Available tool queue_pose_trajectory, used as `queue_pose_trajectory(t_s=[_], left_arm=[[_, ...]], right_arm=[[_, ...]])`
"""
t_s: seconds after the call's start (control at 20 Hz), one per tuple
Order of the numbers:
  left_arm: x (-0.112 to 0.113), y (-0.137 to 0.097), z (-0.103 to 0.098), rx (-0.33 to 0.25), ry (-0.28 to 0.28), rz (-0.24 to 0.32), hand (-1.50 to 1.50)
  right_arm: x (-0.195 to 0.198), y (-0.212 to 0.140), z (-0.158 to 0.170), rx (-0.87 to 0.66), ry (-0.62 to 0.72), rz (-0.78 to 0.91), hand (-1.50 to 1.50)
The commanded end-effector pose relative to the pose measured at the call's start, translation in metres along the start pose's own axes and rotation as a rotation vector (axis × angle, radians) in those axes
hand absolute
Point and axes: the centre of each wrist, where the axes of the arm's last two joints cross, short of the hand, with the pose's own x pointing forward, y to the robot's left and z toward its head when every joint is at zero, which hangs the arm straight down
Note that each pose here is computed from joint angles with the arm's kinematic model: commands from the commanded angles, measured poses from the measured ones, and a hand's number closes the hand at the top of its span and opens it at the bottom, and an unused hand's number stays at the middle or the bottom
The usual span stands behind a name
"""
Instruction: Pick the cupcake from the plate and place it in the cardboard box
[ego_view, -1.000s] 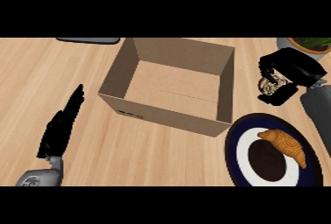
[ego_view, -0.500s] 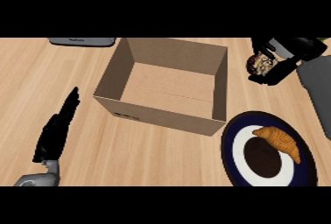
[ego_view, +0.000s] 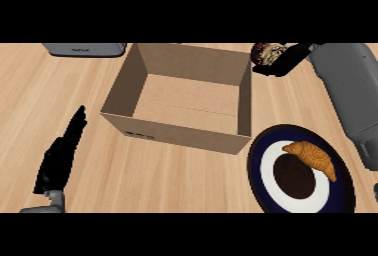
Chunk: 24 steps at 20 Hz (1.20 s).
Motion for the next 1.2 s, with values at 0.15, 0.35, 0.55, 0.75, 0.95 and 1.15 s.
queue_pose_trajectory(t_s=[0.15, 0.35, 0.55, 0.75, 0.95, 1.15], left_arm=[[0.016, 0.003, -0.016, 0.009, -0.008, -0.004, 0.0], [-0.001, 0.002, 0.007, 0.001, 0.003, -0.009, 0.0], [0.004, 0.0, -0.008, -0.007, -0.017, 0.007, 0.0], [-0.001, 0.011, 0.0, -0.017, -0.005, 0.01, 0.0], [0.005, 0.004, -0.012, -0.014, -0.003, -0.011, 0.0], [-0.005, -0.003, -0.006, -0.036, -0.019, -0.001, 0.0]], right_arm=[[0.047, 0.025, -0.073, 0.083, -0.036, -0.035, 1.5], [0.051, 0.079, -0.095, 0.11, -0.007, -0.01, 1.5], [0.057, 0.096, -0.111, 0.184, 0.023, -0.009, 1.5], [0.062, 0.132, -0.122, 0.219, 0.073, 0.017, 1.5], [0.055, 0.142, -0.12, 0.25, 0.141, 0.042, 1.5], [0.039, 0.162, -0.103, 0.226, 0.215, -0.033, -1.5]])
